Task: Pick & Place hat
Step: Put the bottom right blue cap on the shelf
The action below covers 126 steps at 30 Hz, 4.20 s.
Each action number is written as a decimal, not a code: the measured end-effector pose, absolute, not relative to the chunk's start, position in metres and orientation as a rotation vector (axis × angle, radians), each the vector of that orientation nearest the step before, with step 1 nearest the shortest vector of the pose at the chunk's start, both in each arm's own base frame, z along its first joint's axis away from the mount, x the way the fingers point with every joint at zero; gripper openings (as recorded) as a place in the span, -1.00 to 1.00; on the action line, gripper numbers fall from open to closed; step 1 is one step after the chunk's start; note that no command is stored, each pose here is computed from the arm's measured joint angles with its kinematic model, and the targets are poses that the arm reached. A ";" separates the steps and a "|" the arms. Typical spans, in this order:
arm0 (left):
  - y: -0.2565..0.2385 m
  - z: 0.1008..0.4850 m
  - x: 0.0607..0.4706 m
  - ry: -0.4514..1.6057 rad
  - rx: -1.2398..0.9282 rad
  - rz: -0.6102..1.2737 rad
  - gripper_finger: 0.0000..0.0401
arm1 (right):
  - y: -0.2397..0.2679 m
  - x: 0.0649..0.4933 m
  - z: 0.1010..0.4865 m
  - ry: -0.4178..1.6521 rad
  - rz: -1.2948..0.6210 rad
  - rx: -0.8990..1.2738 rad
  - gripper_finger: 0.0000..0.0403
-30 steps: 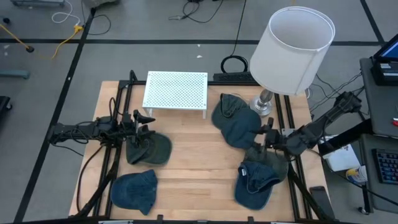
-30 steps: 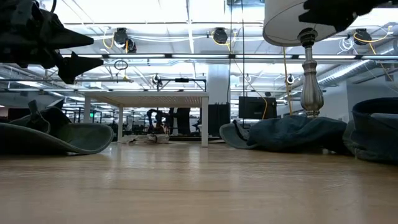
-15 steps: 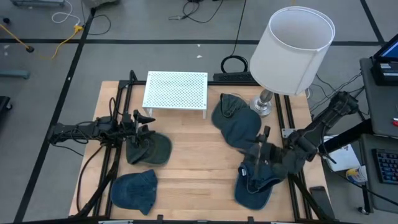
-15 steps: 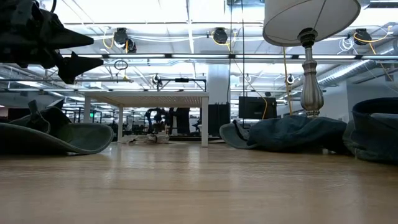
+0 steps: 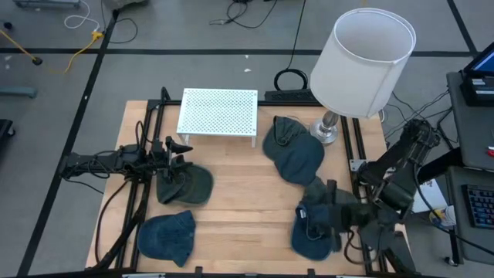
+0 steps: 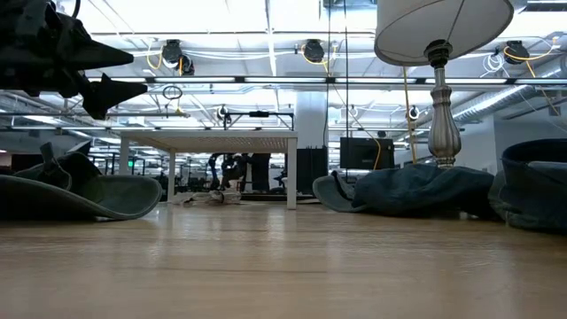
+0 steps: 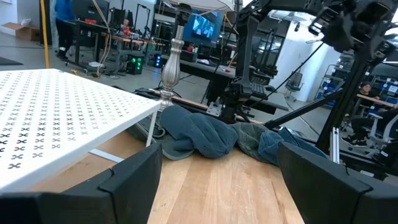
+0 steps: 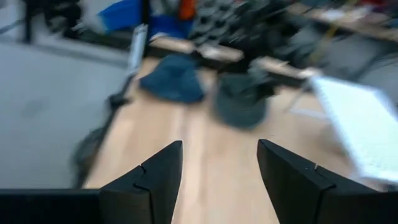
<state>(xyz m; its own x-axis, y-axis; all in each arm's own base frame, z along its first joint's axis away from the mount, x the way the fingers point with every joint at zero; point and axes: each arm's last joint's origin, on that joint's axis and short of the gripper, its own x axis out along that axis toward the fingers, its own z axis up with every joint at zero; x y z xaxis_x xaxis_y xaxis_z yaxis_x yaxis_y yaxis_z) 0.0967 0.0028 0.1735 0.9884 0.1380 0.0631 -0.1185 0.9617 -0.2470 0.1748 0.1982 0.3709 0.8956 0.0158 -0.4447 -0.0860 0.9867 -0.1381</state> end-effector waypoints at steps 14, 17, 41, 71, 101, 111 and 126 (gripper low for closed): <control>0.003 0.173 0.097 -0.080 -0.245 0.130 0.61 | 0.216 0.160 0.361 0.821 0.454 -0.151 -0.11; 0.003 0.173 0.097 -0.080 -0.245 0.130 0.61 | 0.218 0.158 0.355 0.905 0.522 -0.165 -0.11; 0.003 0.173 0.097 -0.080 -0.245 0.130 0.62 | 0.208 0.146 0.341 1.093 0.770 -0.481 -0.11; 0.003 0.174 0.097 -0.081 -0.245 0.129 0.62 | 0.256 0.171 0.244 1.278 0.729 -0.477 -0.11; 0.003 0.174 0.097 -0.081 -0.245 0.130 0.62 | 0.265 0.161 0.178 1.421 0.691 -0.592 -0.12; 0.003 0.173 0.097 -0.080 -0.245 0.130 0.62 | 0.265 0.162 0.179 1.359 0.624 -0.653 -0.69; 0.003 0.173 0.097 -0.080 -0.245 0.130 0.61 | 0.263 0.156 0.220 1.248 0.537 -0.687 -0.97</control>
